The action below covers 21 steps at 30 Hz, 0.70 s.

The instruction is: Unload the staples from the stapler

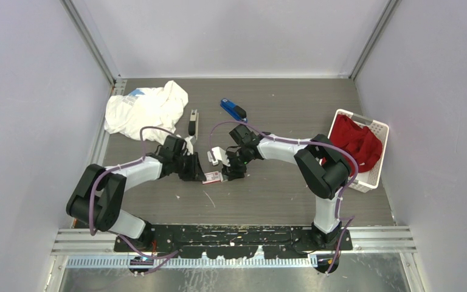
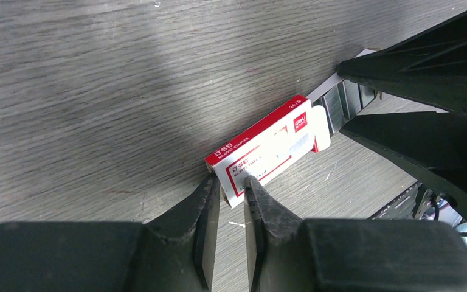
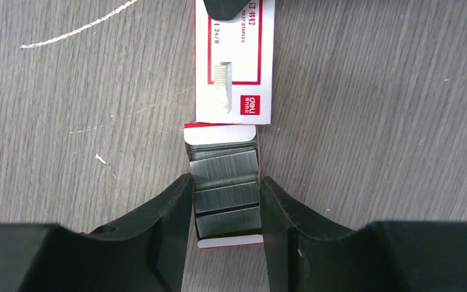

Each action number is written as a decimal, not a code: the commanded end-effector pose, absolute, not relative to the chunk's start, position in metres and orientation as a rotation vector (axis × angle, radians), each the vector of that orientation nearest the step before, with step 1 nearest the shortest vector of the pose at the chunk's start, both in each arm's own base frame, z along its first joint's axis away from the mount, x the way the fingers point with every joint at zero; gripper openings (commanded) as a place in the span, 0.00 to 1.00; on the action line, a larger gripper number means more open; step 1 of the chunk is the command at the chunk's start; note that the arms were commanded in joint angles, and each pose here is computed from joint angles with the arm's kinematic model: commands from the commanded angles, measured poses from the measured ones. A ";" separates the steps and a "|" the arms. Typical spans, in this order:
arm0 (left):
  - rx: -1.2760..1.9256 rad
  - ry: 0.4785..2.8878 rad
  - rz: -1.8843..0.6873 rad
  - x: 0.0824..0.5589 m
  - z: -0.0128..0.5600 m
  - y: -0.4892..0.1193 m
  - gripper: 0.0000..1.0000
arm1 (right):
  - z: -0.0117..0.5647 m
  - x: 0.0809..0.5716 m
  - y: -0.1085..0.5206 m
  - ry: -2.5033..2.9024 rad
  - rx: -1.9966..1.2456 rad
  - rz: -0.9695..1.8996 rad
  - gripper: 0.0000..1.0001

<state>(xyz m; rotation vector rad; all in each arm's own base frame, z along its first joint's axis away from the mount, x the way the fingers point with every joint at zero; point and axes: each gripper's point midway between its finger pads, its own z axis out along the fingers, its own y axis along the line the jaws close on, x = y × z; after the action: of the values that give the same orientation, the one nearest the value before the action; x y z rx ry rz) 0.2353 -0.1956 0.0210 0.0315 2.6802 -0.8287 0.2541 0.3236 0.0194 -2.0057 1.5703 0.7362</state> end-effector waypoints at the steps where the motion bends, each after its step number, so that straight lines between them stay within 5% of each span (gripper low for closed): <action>1: 0.072 2.827 -0.710 0.212 -0.006 -0.179 0.21 | 0.021 0.250 0.321 1.543 -2.055 0.707 0.40; 21: 0.115 2.851 -0.828 0.208 0.000 -0.194 0.19 | 0.028 0.253 0.312 1.412 -2.122 0.600 0.38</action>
<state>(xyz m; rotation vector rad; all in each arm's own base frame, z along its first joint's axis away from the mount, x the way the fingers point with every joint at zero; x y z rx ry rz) 0.2329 -0.2025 0.0198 0.0874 2.7268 -0.8763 0.2502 0.3153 0.0210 -2.1020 1.4611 0.6733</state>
